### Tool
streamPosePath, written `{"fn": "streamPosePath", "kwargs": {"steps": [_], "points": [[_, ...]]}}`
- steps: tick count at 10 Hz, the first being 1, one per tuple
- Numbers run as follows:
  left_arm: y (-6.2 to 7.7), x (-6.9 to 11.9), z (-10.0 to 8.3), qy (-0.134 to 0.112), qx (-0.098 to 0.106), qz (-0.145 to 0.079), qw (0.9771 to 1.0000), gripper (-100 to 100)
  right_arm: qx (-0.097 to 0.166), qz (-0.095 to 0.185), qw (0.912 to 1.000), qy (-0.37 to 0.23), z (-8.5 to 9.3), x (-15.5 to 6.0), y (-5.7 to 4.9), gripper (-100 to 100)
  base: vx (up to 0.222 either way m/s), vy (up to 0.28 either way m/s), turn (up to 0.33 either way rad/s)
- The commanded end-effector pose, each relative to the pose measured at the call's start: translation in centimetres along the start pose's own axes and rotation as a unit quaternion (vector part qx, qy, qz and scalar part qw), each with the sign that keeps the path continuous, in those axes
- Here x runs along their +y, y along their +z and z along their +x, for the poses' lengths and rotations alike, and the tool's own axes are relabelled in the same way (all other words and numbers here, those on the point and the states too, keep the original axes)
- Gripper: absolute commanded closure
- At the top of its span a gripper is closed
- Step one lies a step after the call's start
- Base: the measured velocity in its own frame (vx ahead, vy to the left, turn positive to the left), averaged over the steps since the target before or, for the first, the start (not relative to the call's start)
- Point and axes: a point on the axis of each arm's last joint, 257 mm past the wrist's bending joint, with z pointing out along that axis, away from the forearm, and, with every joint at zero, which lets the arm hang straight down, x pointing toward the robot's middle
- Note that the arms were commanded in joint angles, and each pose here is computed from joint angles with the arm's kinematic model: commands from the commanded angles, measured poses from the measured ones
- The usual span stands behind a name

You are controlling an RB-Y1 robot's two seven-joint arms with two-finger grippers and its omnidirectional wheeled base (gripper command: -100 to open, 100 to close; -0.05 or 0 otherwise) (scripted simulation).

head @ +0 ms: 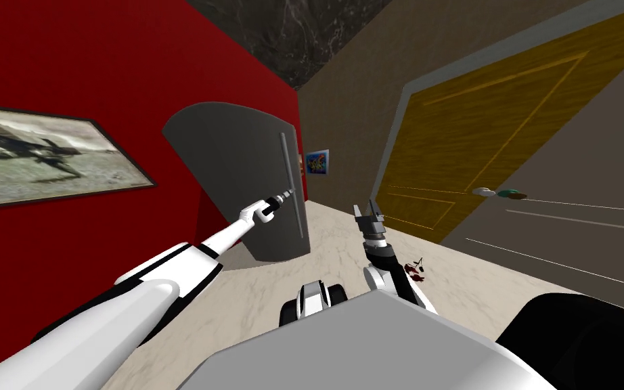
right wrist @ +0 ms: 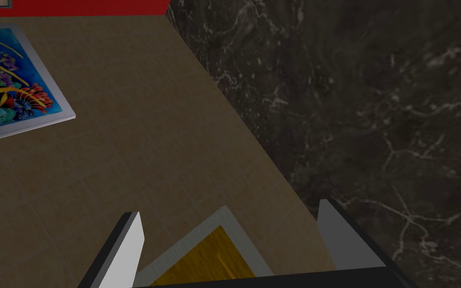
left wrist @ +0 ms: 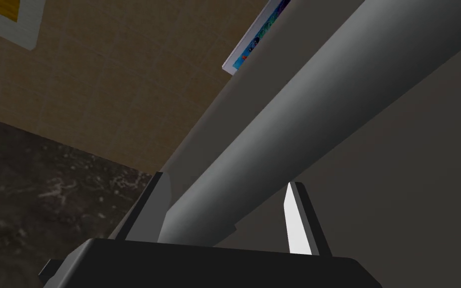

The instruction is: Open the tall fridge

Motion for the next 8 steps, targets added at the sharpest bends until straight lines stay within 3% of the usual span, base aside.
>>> {"fn": "streamPosePath", "kwargs": {"steps": [1, 3, 4, 7, 8], "points": [[0.0, -3.6, 2.5, -0.009, 0.031, 0.047, 0.9984, 100, 0.0, 0.0, 1.0, 0.0, 0.0, 0.0, 0.0, 0, -0.186, 0.279, 0.015], [-0.1, -6.4, 4.2, -0.015, 0.053, 0.082, 0.9951, 100, 0.0, 0.0, 1.0, 0.0, 0.0, 0.0, 0.0, 0, -0.178, 0.268, 0.025], [-0.1, -6.4, 4.2, -0.015, 0.053, 0.082, 0.9951, 100, 0.0, 0.0, 1.0, 0.0, 0.0, 0.0, 0.0, 0, -0.104, 0.143, 0.0], [-0.8, -10.5, 6.7, -0.025, 0.089, 0.132, 0.9869, 100, 0.0, 0.0, 1.0, 0.0, 0.0, 0.0, 0.0, 0, -0.104, 0.172, 0.044], [-0.6, -10.5, 5.5, -0.016, 0.084, 0.126, 0.9884, -100, 0.0, 0.0, 1.0, 0.0, 0.0, 0.0, 0.0, 0, -0.053, 0.089, 0.027]]}}
